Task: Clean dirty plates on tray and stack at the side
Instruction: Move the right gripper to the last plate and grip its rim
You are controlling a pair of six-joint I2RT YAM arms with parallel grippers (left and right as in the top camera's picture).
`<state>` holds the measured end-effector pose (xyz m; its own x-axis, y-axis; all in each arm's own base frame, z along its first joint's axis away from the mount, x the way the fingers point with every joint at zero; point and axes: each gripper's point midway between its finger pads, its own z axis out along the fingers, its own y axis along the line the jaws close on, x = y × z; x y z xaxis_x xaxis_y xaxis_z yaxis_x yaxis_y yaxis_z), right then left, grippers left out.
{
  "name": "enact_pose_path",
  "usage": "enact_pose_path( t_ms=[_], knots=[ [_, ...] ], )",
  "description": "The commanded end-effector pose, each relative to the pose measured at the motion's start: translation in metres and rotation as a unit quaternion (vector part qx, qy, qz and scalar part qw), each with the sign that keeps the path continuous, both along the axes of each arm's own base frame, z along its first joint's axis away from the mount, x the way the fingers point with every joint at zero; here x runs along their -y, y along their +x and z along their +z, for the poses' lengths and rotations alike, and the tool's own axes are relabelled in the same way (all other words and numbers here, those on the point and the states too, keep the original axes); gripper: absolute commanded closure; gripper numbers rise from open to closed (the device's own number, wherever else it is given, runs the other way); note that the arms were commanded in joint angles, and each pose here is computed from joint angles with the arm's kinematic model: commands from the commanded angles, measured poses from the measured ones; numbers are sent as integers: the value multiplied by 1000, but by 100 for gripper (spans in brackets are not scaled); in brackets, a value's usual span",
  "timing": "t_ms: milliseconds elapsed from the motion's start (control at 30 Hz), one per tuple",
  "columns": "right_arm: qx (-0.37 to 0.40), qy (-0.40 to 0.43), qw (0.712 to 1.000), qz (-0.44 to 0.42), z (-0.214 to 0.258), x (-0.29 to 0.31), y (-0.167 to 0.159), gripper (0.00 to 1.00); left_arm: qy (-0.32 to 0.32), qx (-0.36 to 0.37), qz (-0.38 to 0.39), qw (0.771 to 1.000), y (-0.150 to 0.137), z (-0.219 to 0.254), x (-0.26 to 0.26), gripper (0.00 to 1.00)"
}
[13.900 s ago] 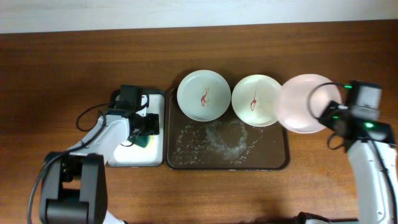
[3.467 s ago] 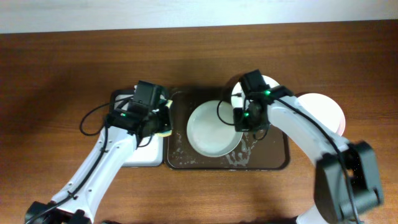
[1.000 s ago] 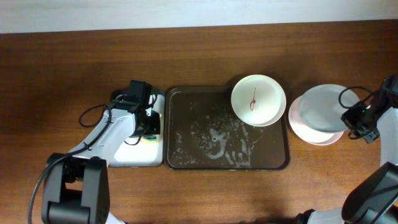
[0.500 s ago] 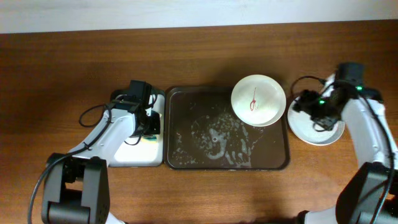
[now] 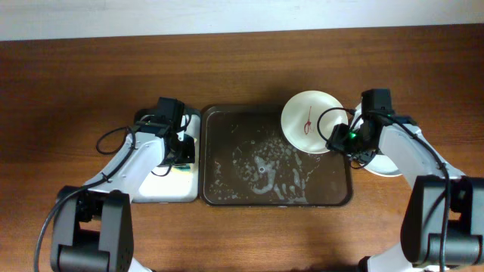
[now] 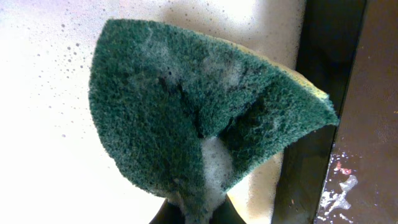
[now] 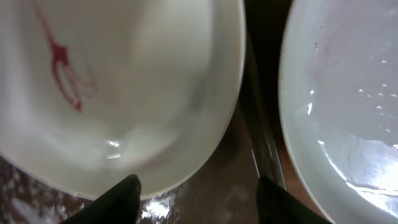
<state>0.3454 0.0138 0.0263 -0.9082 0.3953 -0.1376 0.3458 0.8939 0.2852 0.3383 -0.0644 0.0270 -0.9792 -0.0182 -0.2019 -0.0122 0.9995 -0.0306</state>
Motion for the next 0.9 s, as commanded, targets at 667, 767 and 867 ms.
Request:
enact_pose_path(
  t_ms=[667, 767, 867],
  knots=[
    [-92, 120, 985, 80, -14, -98, -43, 79, 0, 2, -2, 1000, 3, 1, -2, 97],
    [-55, 117, 988, 84, -11, -97, -25, 46, 0, 2, -2, 1000, 3, 1, -2, 97],
    [11, 106, 987, 124, -3, -96, 1, 46, 0, 2, -2, 1000, 3, 1, -2, 97]
  ],
)
